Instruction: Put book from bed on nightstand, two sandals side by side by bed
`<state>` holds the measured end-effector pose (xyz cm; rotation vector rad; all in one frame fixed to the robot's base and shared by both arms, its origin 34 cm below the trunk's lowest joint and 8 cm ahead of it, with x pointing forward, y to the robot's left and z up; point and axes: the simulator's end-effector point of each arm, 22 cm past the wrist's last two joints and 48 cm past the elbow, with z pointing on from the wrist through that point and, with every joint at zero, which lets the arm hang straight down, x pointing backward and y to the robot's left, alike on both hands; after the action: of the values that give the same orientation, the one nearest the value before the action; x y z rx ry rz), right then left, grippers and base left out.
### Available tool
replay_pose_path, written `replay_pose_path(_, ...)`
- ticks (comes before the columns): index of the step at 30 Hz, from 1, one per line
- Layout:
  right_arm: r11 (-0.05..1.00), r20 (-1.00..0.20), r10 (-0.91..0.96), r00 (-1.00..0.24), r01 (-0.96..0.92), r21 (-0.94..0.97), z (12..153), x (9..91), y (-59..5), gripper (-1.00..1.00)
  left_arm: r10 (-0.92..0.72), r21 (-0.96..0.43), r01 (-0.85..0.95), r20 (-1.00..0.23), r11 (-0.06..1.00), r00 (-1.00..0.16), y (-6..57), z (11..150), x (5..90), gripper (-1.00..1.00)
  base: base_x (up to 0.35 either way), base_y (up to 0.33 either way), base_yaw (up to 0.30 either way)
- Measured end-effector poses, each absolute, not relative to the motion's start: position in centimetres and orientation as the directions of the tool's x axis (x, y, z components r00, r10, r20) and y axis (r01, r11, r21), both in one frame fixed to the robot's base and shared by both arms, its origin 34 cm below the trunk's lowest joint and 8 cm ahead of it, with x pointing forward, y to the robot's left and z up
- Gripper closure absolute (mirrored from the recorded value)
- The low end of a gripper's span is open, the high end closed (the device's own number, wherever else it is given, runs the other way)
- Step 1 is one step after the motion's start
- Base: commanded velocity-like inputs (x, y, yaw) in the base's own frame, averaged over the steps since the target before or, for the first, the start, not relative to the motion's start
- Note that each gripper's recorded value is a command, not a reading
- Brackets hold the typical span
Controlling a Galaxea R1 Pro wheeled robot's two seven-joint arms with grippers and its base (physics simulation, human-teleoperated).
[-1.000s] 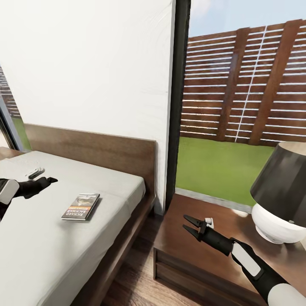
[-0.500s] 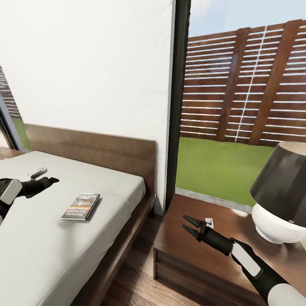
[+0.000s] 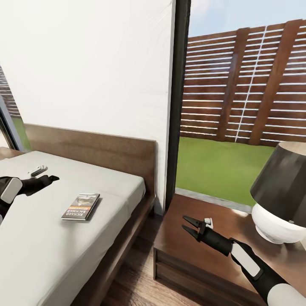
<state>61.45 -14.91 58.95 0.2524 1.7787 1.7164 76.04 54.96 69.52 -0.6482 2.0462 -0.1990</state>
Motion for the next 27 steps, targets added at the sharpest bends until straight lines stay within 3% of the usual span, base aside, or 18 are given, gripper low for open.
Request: replay_pose_path(27,0.126,-0.311,0.552,-0.773,-0.291,0.948,58.94,61.45,-14.91,-1.0,-0.517,-0.382,-0.369,-0.752,0.847,-0.409,55.3,69.68,75.93,-1.0,0.063,0.0,0.0)
